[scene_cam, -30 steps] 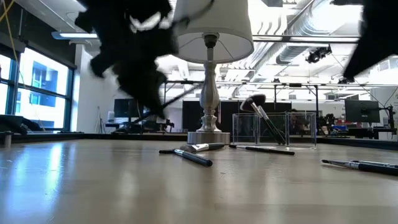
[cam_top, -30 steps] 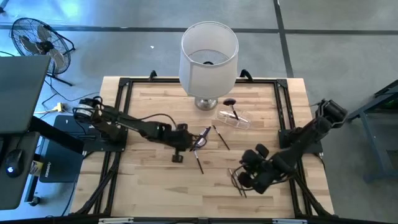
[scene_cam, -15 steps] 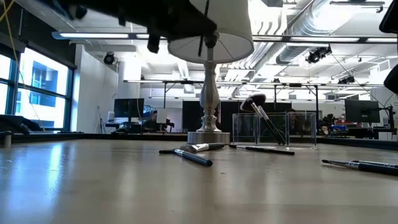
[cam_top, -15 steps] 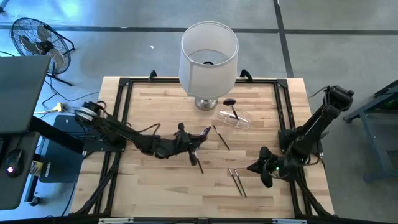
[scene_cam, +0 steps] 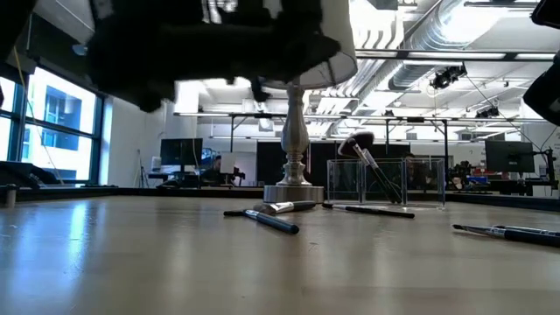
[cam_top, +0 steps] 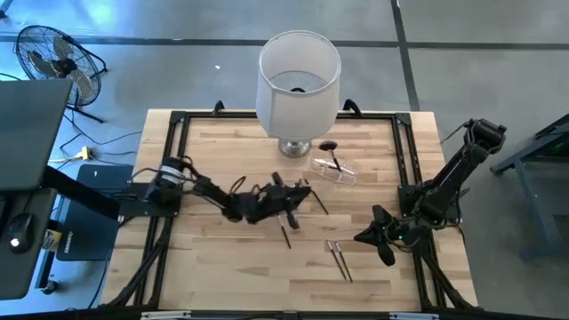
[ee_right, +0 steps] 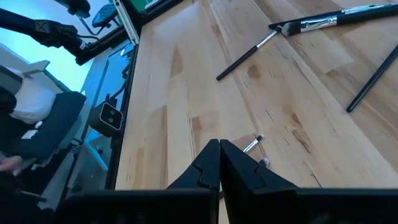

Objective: Put items in baskets/containers
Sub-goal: Put the black eyeshadow brush into the transparent organizer

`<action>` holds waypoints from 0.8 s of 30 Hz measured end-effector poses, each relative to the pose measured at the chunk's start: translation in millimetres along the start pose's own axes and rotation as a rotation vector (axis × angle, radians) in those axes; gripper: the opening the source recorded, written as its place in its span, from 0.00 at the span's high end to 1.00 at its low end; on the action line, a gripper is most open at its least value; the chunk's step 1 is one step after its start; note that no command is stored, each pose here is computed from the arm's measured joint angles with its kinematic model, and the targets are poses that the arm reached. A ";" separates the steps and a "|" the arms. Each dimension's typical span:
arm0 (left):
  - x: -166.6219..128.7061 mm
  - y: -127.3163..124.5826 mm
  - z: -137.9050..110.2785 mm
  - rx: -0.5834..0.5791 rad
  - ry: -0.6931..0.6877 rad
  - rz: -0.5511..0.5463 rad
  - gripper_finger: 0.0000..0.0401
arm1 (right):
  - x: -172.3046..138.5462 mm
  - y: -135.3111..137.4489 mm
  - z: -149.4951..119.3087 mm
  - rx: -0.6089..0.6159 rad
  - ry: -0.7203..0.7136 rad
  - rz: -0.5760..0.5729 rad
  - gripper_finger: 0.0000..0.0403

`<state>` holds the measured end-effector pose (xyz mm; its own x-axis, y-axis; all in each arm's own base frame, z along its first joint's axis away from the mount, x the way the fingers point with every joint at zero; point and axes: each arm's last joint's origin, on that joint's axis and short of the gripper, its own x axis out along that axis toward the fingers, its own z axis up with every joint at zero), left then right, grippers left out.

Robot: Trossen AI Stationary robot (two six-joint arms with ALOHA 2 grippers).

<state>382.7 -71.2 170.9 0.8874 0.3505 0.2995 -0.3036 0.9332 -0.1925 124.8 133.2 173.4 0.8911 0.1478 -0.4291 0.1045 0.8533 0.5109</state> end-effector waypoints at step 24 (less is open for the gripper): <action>88.6 95.7 -20.8 0.273 0.057 -0.096 0.98 | -0.2 -14.8 -8.0 0.032 0.010 -0.112 1.00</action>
<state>439.4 47.5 159.6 0.9323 0.2616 0.2499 -0.2925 0.9515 0.0954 119.6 124.6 159.9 0.8685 0.0578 -0.4923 0.2174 0.8482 0.4831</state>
